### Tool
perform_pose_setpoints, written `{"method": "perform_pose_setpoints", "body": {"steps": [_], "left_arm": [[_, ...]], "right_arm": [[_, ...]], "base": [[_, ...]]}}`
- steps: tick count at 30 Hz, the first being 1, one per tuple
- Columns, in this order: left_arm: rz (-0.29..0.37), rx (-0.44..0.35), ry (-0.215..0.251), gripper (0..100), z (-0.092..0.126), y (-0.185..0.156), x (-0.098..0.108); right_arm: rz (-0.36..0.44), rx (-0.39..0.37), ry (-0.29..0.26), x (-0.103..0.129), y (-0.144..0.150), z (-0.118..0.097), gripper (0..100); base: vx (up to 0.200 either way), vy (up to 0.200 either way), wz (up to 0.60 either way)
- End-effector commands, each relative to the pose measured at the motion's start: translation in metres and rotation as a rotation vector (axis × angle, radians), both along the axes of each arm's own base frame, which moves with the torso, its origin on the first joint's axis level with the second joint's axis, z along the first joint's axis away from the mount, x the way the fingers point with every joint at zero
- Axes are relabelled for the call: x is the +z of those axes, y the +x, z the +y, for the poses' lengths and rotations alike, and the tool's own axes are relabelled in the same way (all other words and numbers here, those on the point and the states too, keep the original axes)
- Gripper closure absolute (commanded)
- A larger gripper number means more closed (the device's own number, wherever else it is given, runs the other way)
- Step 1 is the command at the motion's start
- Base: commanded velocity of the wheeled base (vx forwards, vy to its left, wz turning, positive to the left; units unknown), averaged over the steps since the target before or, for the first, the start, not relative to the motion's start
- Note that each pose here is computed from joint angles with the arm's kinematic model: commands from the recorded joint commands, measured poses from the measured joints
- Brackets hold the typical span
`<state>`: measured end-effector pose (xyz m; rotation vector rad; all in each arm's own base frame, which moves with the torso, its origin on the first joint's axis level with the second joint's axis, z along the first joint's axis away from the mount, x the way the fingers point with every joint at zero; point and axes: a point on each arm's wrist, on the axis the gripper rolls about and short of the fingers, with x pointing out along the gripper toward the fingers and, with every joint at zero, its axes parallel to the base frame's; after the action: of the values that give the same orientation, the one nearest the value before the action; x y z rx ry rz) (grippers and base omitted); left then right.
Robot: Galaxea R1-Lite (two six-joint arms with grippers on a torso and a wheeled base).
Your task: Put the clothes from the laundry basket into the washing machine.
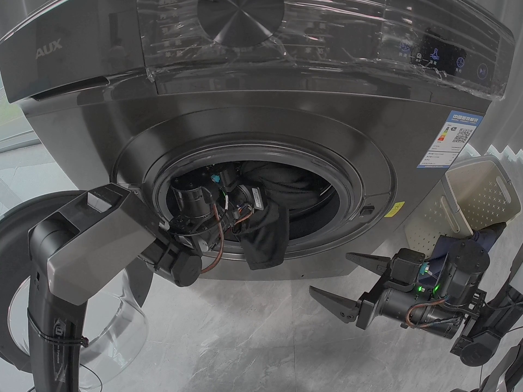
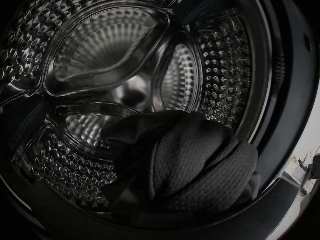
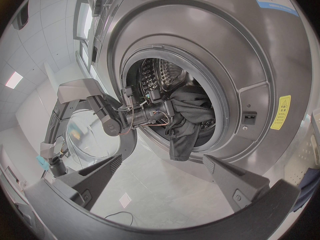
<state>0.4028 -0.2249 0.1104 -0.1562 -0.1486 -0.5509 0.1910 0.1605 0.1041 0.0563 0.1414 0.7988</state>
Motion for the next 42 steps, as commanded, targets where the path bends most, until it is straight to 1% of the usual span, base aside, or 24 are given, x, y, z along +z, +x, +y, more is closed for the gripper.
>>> {"method": "perform_pose_setpoints", "body": {"steps": [1, 5, 8, 11, 16, 17, 20, 21, 22, 23, 25, 29, 32, 38, 42], "left_arm": [[0.005, 0.015, -0.013, 100, -0.005, 0.022, -0.002], [-0.001, 0.065, -0.026, 100, -0.006, 0.039, 0.008], [-0.005, 0.099, -0.042, 100, -0.002, 0.050, 0.013], [0.006, 0.100, -0.050, 100, -0.001, 0.050, 0.014], [0.029, 0.097, -0.040, 100, -0.002, 0.048, 0.011], [0.041, 0.093, -0.034, 0, -0.003, 0.046, 0.008], [0.086, 0.087, -0.013, 0, -0.002, 0.038, 0.006], [0.086, 0.087, -0.013, 0, -0.002, 0.038, 0.006], [0.163, 0.079, 0.032, 0, -0.002, 0.028, -0.003], [0.191, 0.075, 0.050, 0, -0.003, 0.026, -0.007], [0.236, 0.070, 0.077, 0, -0.002, 0.022, -0.014], [0.288, 0.072, 0.107, 0, -0.001, 0.019, -0.025], [0.299, 0.072, 0.116, 0, -0.002, 0.020, -0.028], [0.276, 0.070, 0.101, 0, -0.004, 0.023, -0.025], [0.264, 0.059, 0.095, 0, -0.004, 0.018, -0.022]], "right_arm": [[0.003, 0.002, -0.003, -0.001, 0.000, 0.000, 0], [0.003, 0.003, -0.003, -0.001, 0.000, 0.001, 0], [0.003, 0.003, -0.003, -0.001, 0.000, 0.001, 0], [0.003, 0.003, -0.003, -0.001, 0.000, 0.001, 0], [-0.001, 0.002, 0.001, 0.000, 0.001, 0.001, 0], [-0.005, 0.002, 0.004, 0.001, 0.001, 0.002, 0], [-0.010, 0.002, 0.008, 0.002, 0.002, 0.002, 0], [-0.010, 0.002, 0.008, 0.002, 0.002, 0.002, 0], [-0.008, 0.002, 0.007, 0.001, 0.002, 0.002, 0], [-0.008, 0.002, 0.007, 0.001, 0.002, 0.002, 0], [-0.008, 0.003, 0.007, 0.001, 0.002, 0.003, 0], [-0.010, 0.002, 0.008, 0.002, 0.002, 0.003, 0], [-0.010, 0.003, 0.008, 0.002, 0.002, 0.003, 0], [-0.008, 0.003, 0.007, 0.001, 0.002, 0.003, 0], [-0.008, 0.003, 0.007, 0.001, 0.002, 0.002, 0]], "base": [[0.000, 0.000, 0.00], [0.000, 0.000, 0.00], [0.000, 0.000, 0.00], [0.000, 0.000, 0.00], [0.000, 0.000, 0.00], [0.000, 0.000, 0.00], [0.000, 0.000, 0.00], [0.000, 0.000, 0.00], [0.000, 0.000, 0.00], [0.000, 0.000, 0.00], [0.000, 0.000, 0.00], [0.000, 0.000, 0.00], [0.000, 0.000, 0.00], [0.000, 0.000, 0.00], [0.000, 0.000, 0.00]]}}
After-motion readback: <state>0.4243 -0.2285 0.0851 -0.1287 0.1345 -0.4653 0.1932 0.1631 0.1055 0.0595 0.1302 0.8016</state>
